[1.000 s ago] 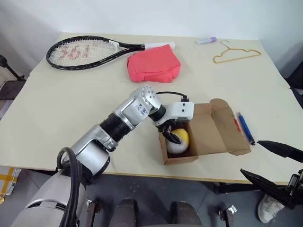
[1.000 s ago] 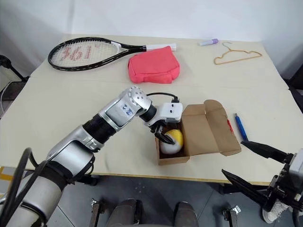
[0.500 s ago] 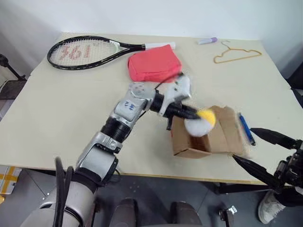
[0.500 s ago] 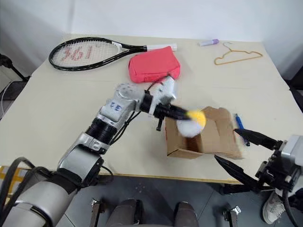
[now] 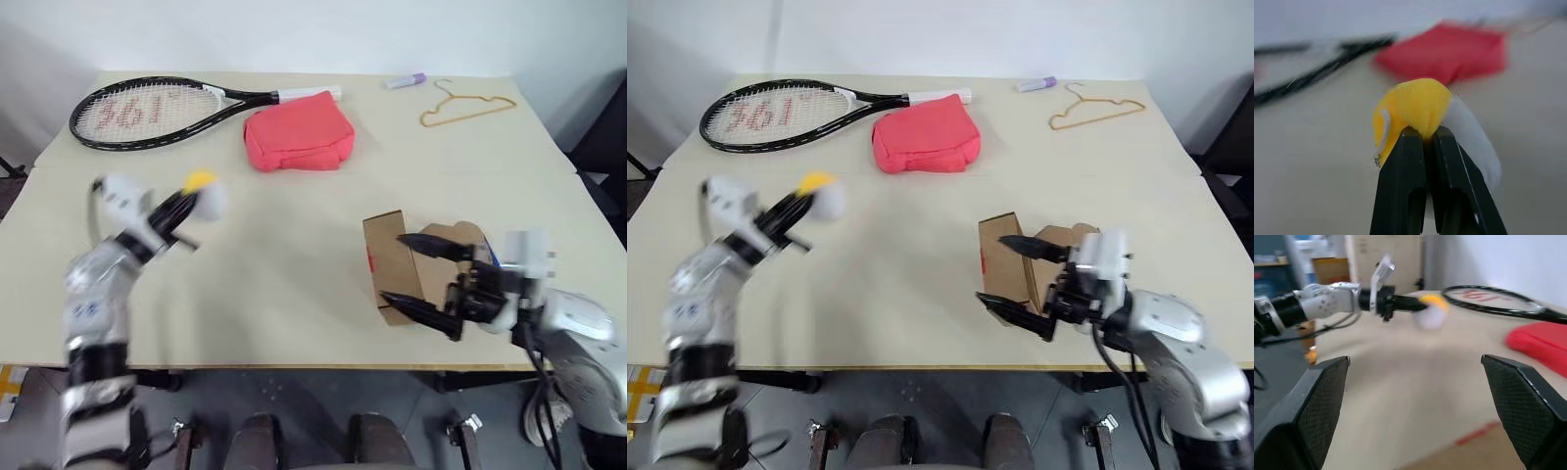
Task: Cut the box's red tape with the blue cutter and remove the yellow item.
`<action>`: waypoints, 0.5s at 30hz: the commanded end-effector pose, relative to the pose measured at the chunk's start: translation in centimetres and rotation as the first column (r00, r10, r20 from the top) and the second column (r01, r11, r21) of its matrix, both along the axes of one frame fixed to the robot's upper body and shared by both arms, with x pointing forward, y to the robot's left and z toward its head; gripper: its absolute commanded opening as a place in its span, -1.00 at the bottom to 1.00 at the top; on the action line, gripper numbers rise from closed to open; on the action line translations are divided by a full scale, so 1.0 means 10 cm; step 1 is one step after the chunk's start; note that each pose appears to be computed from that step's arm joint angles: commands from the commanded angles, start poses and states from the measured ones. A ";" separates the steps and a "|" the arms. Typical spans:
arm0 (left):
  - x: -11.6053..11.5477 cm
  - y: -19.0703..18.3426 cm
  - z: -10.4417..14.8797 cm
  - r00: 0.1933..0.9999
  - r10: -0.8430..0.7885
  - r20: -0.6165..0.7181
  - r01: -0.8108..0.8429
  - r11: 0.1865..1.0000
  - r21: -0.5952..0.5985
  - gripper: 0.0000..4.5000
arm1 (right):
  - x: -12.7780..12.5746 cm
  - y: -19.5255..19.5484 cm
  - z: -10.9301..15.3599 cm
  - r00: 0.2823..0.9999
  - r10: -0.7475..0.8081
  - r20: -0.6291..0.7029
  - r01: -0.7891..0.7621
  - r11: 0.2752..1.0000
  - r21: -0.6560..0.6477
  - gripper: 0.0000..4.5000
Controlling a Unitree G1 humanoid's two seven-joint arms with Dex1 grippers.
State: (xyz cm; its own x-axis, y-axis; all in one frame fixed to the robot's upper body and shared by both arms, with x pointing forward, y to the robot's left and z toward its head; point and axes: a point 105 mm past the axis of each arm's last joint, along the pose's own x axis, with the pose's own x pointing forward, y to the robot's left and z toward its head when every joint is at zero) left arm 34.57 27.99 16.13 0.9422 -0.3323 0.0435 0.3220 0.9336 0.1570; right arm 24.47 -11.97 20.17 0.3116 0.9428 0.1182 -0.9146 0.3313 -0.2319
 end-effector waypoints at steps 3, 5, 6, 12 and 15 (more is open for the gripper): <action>-0.12 -0.15 0.08 0.991 -0.136 -0.017 0.136 0.990 0.046 -0.23 | 0.01 -0.03 0.07 0.997 0.021 0.072 -0.021 1.000 -0.012 1.00; -0.13 -0.18 0.05 0.985 -0.165 -0.042 0.168 0.982 0.090 0.05 | 0.03 -0.06 0.07 0.997 0.020 0.076 -0.018 1.000 -0.020 1.00; -0.14 -0.18 0.04 0.984 -0.171 -0.047 0.176 0.977 0.120 0.19 | 0.04 -0.07 0.07 0.997 0.019 0.077 -0.017 1.000 -0.021 1.00; -0.40 -0.02 0.24 0.983 -0.182 0.003 0.180 0.976 0.124 0.89 | 0.05 -0.25 0.17 0.997 -0.013 0.073 0.015 1.000 -0.021 1.00; -0.78 0.16 0.12 0.971 -0.196 -0.136 0.213 0.969 0.129 0.89 | 0.01 -0.43 0.20 0.996 -0.032 0.085 0.040 0.995 -0.096 1.00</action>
